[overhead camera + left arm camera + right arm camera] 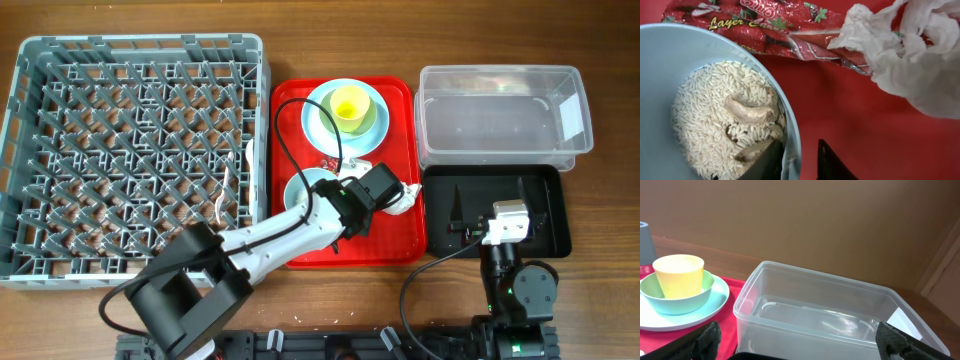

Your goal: Sort waste into correct bins and load items into the dishwasher rack

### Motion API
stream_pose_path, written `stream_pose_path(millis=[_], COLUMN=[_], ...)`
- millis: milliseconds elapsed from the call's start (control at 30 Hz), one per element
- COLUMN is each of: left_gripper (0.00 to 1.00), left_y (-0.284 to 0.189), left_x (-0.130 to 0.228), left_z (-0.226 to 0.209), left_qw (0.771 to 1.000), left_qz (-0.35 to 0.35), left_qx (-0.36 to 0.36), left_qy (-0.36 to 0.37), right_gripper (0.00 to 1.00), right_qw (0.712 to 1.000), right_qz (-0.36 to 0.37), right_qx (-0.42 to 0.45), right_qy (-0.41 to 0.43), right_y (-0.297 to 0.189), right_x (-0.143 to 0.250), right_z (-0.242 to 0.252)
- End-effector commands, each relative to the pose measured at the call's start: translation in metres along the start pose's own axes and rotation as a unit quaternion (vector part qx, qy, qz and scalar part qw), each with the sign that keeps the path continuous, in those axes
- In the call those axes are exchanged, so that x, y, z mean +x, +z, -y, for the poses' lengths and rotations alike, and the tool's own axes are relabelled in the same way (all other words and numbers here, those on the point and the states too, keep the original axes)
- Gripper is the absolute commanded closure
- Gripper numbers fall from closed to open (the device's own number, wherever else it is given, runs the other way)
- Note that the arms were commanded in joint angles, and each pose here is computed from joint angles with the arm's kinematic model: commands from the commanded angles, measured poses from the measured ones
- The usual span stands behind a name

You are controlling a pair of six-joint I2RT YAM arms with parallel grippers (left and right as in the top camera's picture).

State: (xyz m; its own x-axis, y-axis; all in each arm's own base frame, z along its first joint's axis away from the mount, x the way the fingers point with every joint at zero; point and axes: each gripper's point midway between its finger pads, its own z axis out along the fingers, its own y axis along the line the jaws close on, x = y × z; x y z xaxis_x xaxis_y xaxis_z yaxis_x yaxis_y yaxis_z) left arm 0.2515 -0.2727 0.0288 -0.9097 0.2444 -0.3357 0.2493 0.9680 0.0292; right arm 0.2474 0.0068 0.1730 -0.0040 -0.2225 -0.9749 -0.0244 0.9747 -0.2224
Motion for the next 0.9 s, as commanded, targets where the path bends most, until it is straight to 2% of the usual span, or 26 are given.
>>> stream_pose_path(millis=[0,67,167,367,633,867], left_gripper=[0.79,0.83,0.96,0.96,0.96,0.96], left_y=[0.007,0.007,0.006,-0.006,-0.085,-0.112], left_x=[0.002,0.001,-0.001,-0.021,-0.054,-0.059], left_z=[-0.006,-0.005,-0.008,-0.019,-0.003,-0.001], left_qw=[1.0,1.0,1.0,0.997,0.99,0.982], left_qz=[0.001,0.002,0.008,0.057,0.126,0.102], left_qx=[-0.017,-0.016,-0.025,-0.055,0.049,0.154], left_qy=[0.001,0.001,0.001,-0.005,-0.042,-0.034], right_gripper=[0.0,0.0,0.0,0.0,0.0,0.0], right_qw=[1.0,1.0,1.0,1.0,1.0,1.0], right_qz=[0.004,0.004,0.005,0.004,0.004,0.004], right_qx=[-0.005,-0.005,-0.005,-0.005,-0.005,-0.005], right_qy=[0.008,0.008,0.008,0.008,0.008,0.008], right_y=[0.0,0.0,0.0,0.0,0.0,0.0], right_x=[-0.002,-0.002,-0.002,-0.002,-0.002,-0.002], right_z=[-0.001,-0.001,-0.001,-0.001,-0.001,-0.001])
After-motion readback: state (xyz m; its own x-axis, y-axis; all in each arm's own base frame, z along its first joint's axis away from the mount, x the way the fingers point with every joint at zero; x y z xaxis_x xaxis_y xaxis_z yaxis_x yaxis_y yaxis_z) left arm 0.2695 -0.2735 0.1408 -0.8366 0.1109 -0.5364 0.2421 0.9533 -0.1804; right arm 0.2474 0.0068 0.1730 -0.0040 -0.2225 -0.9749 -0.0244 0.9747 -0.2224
